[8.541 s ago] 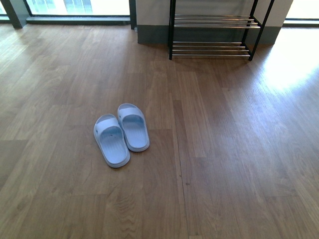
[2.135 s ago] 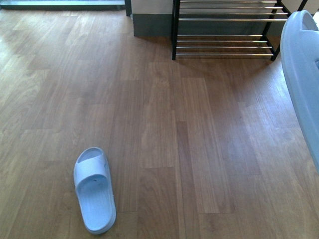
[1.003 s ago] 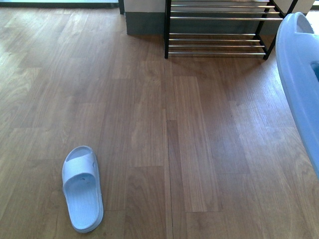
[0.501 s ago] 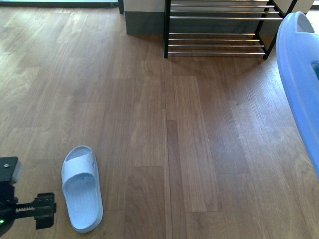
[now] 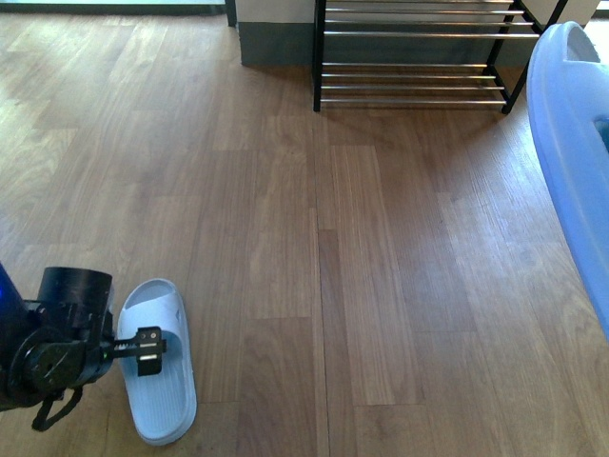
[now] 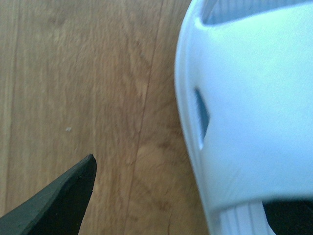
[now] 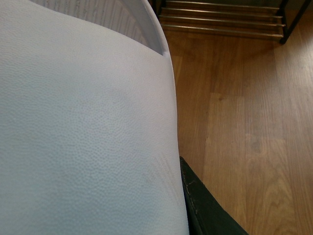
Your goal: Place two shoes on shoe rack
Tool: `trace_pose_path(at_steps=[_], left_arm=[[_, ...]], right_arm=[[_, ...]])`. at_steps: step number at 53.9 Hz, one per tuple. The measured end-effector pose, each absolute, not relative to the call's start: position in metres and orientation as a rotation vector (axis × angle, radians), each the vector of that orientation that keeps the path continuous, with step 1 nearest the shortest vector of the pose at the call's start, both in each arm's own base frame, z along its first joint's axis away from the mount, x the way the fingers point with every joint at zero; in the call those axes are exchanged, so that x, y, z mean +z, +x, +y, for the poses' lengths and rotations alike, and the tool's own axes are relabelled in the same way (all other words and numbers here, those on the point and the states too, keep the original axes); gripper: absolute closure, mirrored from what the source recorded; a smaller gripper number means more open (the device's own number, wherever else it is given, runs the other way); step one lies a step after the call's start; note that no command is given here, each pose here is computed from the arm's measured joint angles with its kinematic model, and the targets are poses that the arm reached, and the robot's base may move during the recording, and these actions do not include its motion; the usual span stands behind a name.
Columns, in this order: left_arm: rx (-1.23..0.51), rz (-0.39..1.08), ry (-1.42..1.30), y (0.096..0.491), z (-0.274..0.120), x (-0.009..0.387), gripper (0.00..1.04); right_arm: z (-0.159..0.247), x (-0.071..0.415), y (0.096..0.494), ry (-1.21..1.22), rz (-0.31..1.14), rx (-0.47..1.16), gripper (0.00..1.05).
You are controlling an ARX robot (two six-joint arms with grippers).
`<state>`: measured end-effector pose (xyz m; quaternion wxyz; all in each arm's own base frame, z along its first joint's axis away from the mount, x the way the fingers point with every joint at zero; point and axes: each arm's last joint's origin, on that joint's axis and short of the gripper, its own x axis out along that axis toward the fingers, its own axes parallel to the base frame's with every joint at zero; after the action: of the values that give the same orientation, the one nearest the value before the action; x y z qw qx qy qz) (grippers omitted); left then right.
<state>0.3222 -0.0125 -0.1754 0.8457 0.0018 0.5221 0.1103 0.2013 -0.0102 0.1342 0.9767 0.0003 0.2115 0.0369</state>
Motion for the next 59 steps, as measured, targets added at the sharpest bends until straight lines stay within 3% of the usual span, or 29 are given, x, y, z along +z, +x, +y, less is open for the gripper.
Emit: trace_pose_path(at_steps=[13,30,34,42,53,59], left_arm=[[0.225,1.088,-0.001,0.356,-0.022,-0.191,0.11],[0.205,1.089,0.013,0.367,-0.028,-0.198,0.46],[0.211,1.086,0.021,0.370,-0.029,-0.199,0.59],[0.227,1.072,0.028,0.374,-0.028,-0.199,0.72],[0.233,1.017,0.035,0.381,-0.012,-0.196,0.87],[0.230,0.968,0.069,0.376,0.005,-0.182,1.04]], right_arm=[[-0.010,0.134,0.201,0.001,0.426,0.074,1.03],[-0.010,0.134,0.201,0.001,0.426,0.074,1.03],[-0.010,0.134,0.201,0.001,0.426,0.074,1.03],[-0.010,0.134,0.201,0.001,0.426,0.074,1.03],[-0.010,0.134,0.201,0.001,0.426,0.074,1.03],[-0.010,0.134,0.201,0.001,0.426,0.074,1.03]])
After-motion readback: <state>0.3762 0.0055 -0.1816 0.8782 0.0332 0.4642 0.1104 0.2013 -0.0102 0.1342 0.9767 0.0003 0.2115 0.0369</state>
